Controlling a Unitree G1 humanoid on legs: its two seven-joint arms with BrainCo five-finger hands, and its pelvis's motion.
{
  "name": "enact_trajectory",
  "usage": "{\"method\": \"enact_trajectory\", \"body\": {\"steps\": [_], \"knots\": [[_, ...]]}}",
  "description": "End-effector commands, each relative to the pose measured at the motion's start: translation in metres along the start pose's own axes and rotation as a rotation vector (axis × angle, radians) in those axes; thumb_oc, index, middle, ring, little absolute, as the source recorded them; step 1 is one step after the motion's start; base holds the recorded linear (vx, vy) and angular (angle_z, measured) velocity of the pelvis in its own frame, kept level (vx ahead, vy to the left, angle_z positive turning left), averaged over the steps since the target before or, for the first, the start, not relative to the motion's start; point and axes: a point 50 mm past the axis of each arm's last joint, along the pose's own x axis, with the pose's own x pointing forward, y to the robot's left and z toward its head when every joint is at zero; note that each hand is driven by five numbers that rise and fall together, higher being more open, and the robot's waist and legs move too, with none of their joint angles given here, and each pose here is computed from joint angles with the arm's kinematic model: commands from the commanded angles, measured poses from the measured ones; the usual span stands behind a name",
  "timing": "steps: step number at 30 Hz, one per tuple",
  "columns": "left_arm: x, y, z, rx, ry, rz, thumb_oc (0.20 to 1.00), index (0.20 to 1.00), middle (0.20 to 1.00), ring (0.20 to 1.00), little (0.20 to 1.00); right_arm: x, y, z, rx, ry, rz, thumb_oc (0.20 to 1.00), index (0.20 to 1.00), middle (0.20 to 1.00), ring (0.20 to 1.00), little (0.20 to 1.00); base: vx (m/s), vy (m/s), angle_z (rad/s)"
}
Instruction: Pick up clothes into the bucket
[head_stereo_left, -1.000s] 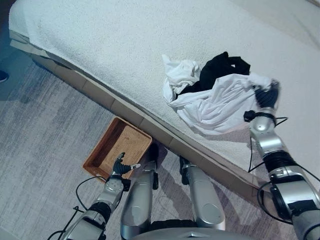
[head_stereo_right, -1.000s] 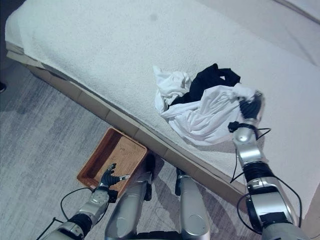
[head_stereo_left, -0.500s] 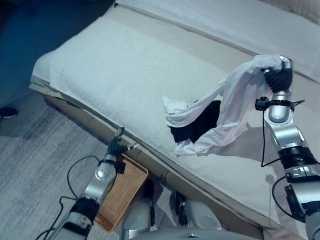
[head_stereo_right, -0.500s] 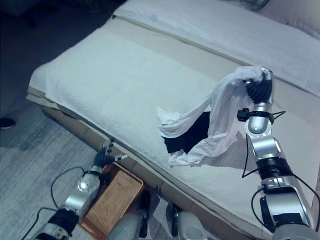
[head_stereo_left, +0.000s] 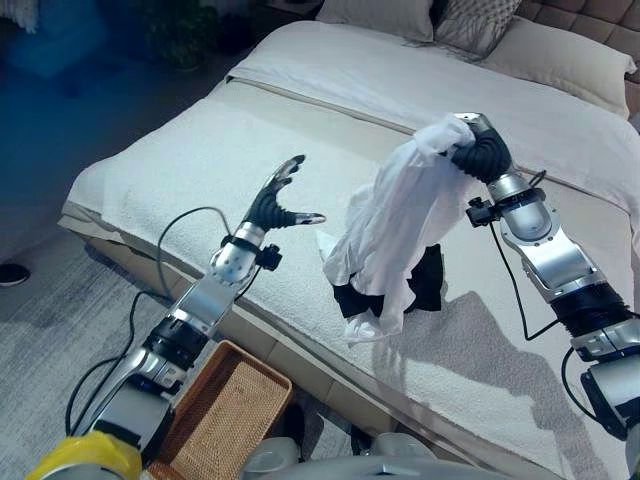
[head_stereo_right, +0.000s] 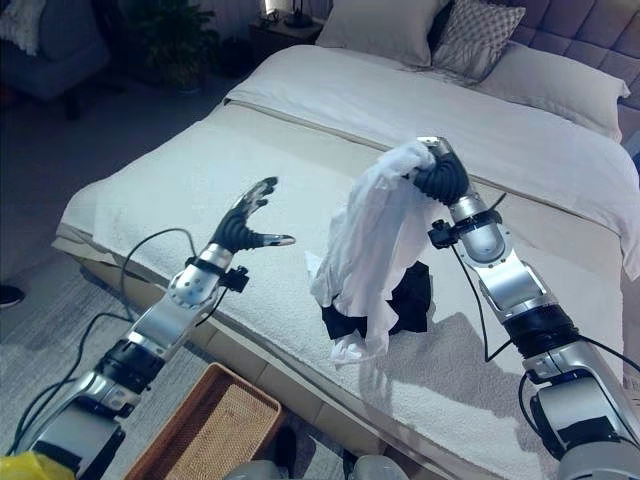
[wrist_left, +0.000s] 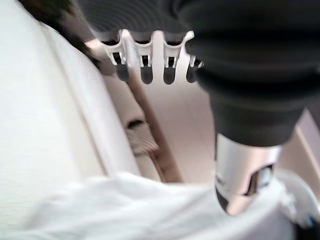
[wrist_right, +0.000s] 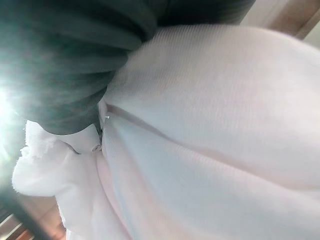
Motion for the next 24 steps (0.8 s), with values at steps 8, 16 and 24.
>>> {"method": "enact_trajectory", "body": {"steps": [8,16,24], "knots": [[0.031,-0.047,0.001,0.081,0.047,-0.217,1.000,1.000,1.000,1.000,1.000,0.019,0.007,0.080,0.081,-0.310,0.200,0.200,0.200,0.200,0.200,0.200,0.00,0.000,0.00],[0.027,-0.082,-0.008,0.068,0.114,-0.373,1.000,1.000,1.000,1.000,1.000,0.015,0.013,0.096,0.108,-0.380,0.239,0.200,0.200,0.200,0.200,0.200,0.00,0.000,0.00],[-0.004,-0.130,-0.011,-0.639,0.321,-0.681,0.470,0.470,0.470,0.470,0.470,0.017,0.027,0.104,0.203,-0.409,0.292,0.200,0.200,0.200,0.200,0.200,0.00,0.000,0.00]]}}
